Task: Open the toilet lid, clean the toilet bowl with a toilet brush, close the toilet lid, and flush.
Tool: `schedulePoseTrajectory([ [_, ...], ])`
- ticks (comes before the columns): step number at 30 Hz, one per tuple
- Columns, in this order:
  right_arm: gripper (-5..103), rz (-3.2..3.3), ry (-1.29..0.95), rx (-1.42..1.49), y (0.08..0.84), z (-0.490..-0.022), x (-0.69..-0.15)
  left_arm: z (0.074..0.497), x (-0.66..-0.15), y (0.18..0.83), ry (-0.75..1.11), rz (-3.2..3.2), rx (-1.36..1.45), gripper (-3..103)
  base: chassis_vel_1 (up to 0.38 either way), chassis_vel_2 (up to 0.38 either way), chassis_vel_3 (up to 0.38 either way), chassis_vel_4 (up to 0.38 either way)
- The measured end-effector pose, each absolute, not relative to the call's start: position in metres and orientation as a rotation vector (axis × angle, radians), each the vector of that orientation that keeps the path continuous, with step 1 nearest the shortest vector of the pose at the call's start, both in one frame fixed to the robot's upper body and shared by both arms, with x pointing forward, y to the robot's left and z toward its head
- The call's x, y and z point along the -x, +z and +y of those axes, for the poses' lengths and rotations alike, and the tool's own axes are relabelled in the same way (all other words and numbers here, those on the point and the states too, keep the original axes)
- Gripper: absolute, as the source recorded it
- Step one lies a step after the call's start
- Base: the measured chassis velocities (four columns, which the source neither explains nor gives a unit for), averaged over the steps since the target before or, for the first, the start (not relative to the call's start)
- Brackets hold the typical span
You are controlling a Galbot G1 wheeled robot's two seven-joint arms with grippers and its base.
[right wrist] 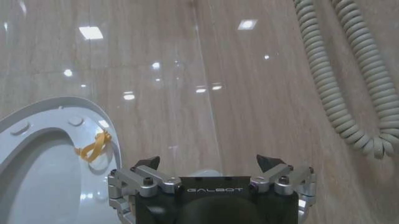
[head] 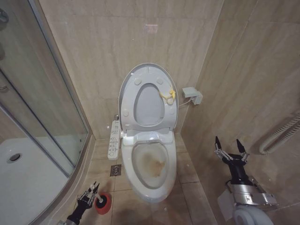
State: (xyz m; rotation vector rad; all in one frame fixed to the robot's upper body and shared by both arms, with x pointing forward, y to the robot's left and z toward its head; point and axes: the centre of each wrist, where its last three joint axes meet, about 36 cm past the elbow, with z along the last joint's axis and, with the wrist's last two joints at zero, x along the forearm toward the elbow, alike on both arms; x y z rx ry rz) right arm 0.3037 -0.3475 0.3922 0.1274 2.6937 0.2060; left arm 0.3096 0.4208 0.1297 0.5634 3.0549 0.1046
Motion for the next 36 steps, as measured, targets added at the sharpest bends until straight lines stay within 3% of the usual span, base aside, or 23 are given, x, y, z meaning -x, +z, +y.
schedulePoseTrajectory([
  [8,100,2.701,0.205,-0.119,0.388,-0.344,-0.306,0.403,-0.315,0.18,0.092,2.975,-0.443,20,0.0,0.0,0.0,0.0],
  [22,100,2.712,0.204,-0.118,0.382,-0.34,-0.308,0.336,-0.344,0.359,-0.043,2.909,0.05,20,0.0,0.0,0.0,0.0],
  [36,100,2.718,0.193,-0.122,0.382,-0.343,-0.31,0.304,-0.354,0.471,-0.06,2.784,0.035,20,0.0,0.0,0.0,0.0],
])
